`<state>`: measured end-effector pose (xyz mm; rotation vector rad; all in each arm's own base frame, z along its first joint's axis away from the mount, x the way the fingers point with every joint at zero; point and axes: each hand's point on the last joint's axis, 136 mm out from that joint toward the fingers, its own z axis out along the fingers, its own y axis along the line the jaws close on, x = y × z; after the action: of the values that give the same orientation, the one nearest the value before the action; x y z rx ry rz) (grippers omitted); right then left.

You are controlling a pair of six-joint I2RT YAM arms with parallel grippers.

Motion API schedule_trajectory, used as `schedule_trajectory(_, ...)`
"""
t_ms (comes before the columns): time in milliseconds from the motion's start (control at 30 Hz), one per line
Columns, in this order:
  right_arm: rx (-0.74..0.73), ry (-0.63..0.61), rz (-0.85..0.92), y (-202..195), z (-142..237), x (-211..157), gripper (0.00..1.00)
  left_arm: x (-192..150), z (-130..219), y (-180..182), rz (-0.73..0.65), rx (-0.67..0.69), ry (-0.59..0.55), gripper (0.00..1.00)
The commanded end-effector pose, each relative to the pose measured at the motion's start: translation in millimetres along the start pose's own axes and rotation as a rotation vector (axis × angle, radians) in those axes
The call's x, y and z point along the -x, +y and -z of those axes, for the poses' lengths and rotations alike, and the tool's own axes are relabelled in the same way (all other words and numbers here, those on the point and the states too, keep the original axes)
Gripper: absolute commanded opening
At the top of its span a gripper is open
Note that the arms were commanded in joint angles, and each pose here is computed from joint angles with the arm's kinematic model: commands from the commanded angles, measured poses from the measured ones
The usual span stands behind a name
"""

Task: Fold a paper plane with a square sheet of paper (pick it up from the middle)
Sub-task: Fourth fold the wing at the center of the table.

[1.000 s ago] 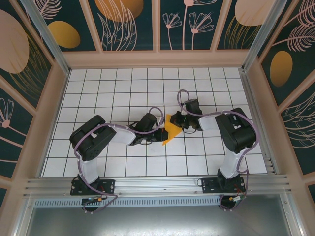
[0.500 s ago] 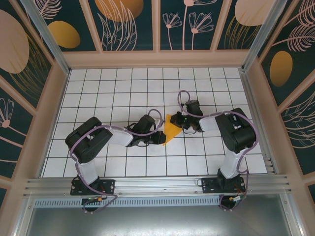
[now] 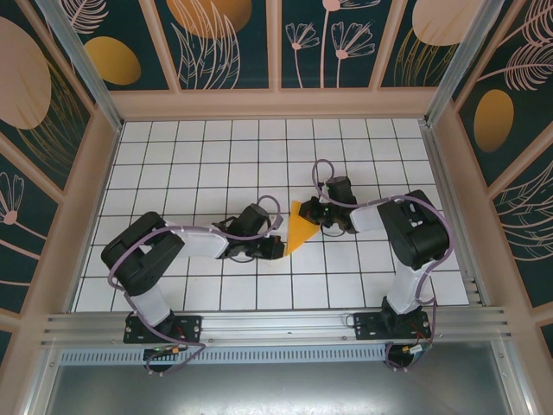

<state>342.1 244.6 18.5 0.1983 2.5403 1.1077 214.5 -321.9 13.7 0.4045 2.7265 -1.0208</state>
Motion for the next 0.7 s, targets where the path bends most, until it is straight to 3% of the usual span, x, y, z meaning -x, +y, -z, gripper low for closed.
schedule_trajectory(0, -0.183, 0.056, -0.088, -59.5, -4.2, -29.2, 0.00, -31.3, 13.6, 24.4, 0.064, 0.142, 0.106, 0.00)
schedule_trajectory(200, -0.184, 0.056, -0.094, -61.3, -4.2, -31.2, 0.00, 25.5, 19.7, -27.9, 0.027, -0.002, -0.037, 0.04)
schedule_trajectory(333, -0.186, 0.063, -0.096, -63.0, -5.9, -33.2, 0.00, 33.9, 3.7, -54.2, 0.035, -0.140, 0.006, 0.07)
schedule_trajectory(667, -0.191, 0.070, -0.098, -66.0, -6.0, -36.6, 0.00, -2.6, -24.8, -4.9, 0.121, -0.011, 0.114, 0.07)
